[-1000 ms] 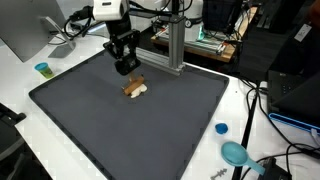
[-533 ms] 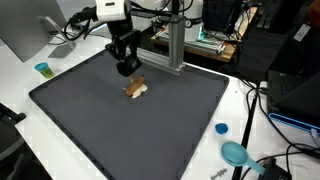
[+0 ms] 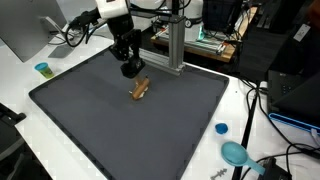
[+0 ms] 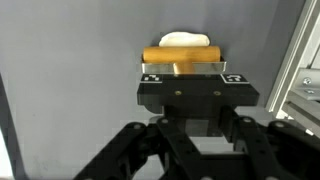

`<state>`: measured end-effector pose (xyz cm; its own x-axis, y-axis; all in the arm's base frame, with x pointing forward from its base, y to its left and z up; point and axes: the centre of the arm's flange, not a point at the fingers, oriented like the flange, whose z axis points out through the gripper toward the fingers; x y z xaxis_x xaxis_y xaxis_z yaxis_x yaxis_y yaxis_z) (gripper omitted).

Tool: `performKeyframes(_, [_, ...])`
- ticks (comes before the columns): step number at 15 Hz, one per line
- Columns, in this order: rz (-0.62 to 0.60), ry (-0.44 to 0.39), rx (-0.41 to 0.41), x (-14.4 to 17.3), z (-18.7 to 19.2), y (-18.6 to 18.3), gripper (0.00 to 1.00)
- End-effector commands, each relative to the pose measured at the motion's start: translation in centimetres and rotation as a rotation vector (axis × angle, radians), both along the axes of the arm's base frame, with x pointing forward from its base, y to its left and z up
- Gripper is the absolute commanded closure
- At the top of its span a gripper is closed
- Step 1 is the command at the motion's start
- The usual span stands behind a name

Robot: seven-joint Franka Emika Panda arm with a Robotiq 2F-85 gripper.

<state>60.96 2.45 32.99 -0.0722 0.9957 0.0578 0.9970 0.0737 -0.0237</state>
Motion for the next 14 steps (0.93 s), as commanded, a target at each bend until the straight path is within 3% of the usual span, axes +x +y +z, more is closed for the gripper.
performKeyframes(1, [0.041,0.096,0.090,1.3,-4.1,0.6,0.78])
performKeyframes(5, [0.039,0.140,0.122,1.8,-5.0,0.9,0.78])
performKeyframes(8, [0.045,0.109,0.103,1.0,-2.7,0.5,0.78])
performKeyframes(14, [0.308,-0.013,0.061,-5.8,4.1,-2.2,0.78])
